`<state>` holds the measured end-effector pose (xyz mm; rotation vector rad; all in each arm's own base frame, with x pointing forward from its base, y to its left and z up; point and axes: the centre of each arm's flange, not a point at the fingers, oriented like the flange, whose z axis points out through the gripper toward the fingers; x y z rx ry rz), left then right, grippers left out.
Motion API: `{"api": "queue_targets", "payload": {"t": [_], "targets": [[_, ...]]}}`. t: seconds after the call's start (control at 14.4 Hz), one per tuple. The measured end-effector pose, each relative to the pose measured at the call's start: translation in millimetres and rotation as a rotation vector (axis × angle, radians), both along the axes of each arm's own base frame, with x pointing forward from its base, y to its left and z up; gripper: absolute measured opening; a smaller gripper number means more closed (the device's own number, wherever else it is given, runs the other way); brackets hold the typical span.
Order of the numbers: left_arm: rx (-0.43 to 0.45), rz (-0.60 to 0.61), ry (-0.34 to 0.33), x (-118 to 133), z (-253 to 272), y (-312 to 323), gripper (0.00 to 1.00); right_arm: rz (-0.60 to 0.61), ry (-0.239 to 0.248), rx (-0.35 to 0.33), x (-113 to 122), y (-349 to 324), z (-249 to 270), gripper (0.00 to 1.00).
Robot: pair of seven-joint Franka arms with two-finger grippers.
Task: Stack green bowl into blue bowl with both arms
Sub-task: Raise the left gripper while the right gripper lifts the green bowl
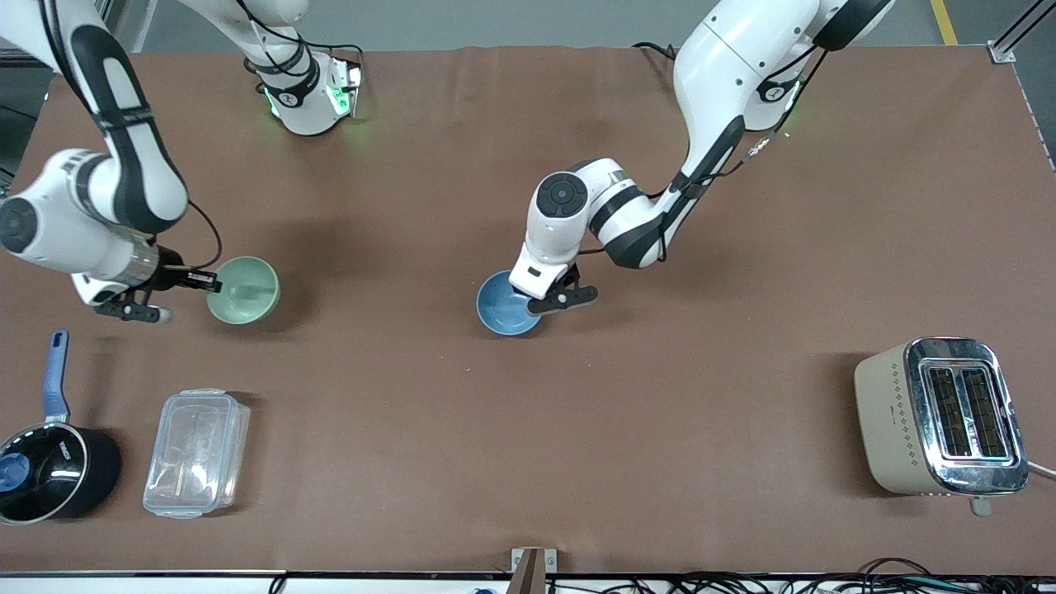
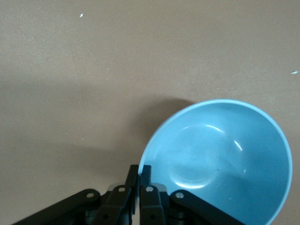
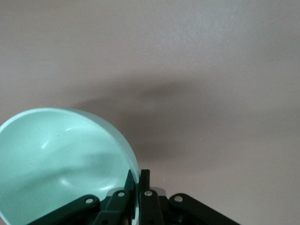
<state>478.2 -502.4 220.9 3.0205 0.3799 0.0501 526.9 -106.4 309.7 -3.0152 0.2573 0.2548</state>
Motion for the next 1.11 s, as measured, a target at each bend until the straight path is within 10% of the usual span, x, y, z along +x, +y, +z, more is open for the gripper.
{"api": "queue_targets", "payload": {"t": [0.42, 0.83, 1.11], "targets": [[-0.004, 0.009, -0.052, 24.5, 19.2, 2.3, 0.42, 0.044, -0.001, 0.015, 36.6, 4.8, 131.5, 0.04], [0.061, 0.083, -0.172, 160.1, 155.7, 152.2, 0.99, 0.055, -0.03, 0.002, 54.3, 91.5, 162.2, 0.04], [0.121, 0.106, -0.216, 199.2, 226.2, 275.0, 1.0, 0.015, -0.063, 0.003, 51.8, 207.1, 169.4, 0.04]]}}
